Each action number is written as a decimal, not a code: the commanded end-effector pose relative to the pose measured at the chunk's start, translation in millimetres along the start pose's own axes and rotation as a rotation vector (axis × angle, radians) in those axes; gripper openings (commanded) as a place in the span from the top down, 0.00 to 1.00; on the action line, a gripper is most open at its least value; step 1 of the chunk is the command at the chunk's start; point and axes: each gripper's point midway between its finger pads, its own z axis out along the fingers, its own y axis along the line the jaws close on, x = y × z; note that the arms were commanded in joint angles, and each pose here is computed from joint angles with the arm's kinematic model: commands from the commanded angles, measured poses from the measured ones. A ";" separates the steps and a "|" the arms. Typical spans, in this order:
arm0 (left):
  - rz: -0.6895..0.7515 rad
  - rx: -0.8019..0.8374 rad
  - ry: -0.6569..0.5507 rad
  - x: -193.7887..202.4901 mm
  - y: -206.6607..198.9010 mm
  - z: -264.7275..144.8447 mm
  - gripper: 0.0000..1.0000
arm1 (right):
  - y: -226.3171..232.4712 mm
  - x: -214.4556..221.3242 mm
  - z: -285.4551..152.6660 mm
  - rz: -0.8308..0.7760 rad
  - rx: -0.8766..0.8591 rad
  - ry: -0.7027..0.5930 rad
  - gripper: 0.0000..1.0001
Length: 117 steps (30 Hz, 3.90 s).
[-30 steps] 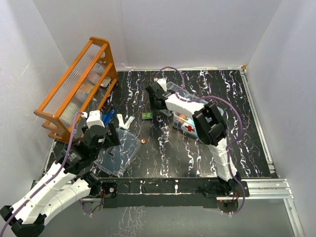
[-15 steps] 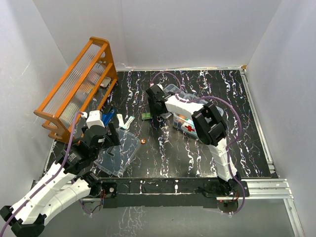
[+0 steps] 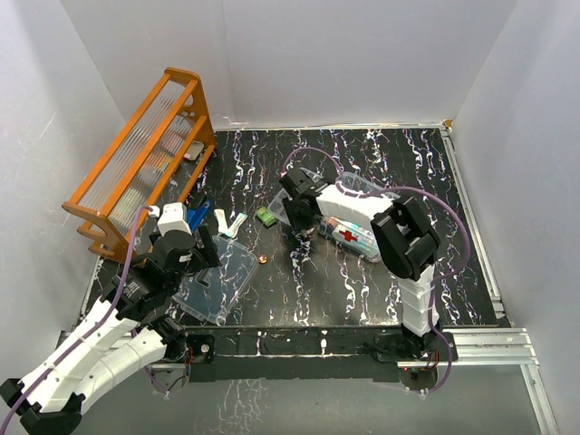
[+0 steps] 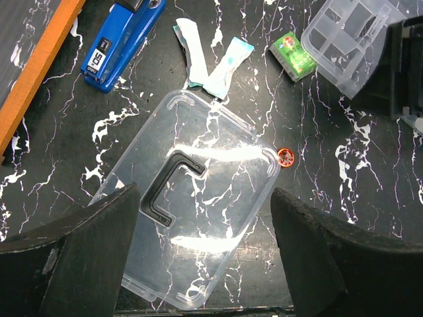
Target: Organize the medicine kit
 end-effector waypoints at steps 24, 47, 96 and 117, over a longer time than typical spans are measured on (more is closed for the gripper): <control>0.009 -0.013 0.003 -0.6 1.8 0.8 0.21 | -4.7 69.4 -61.2 -0.115 0.019 0.068 0.51; -0.006 -0.019 -0.013 -3.0 4.8 -2.1 0.21 | 84.5 -87.2 -58.9 0.121 0.038 -0.394 0.48; -0.003 -0.014 -0.009 -2.4 3.4 -1.2 0.21 | 80.5 -113.3 -35.0 0.267 0.150 -0.431 0.65; 0.006 -0.005 0.002 -0.5 0.6 0.6 0.21 | -35.6 -8.0 -94.1 0.415 0.307 -0.392 0.64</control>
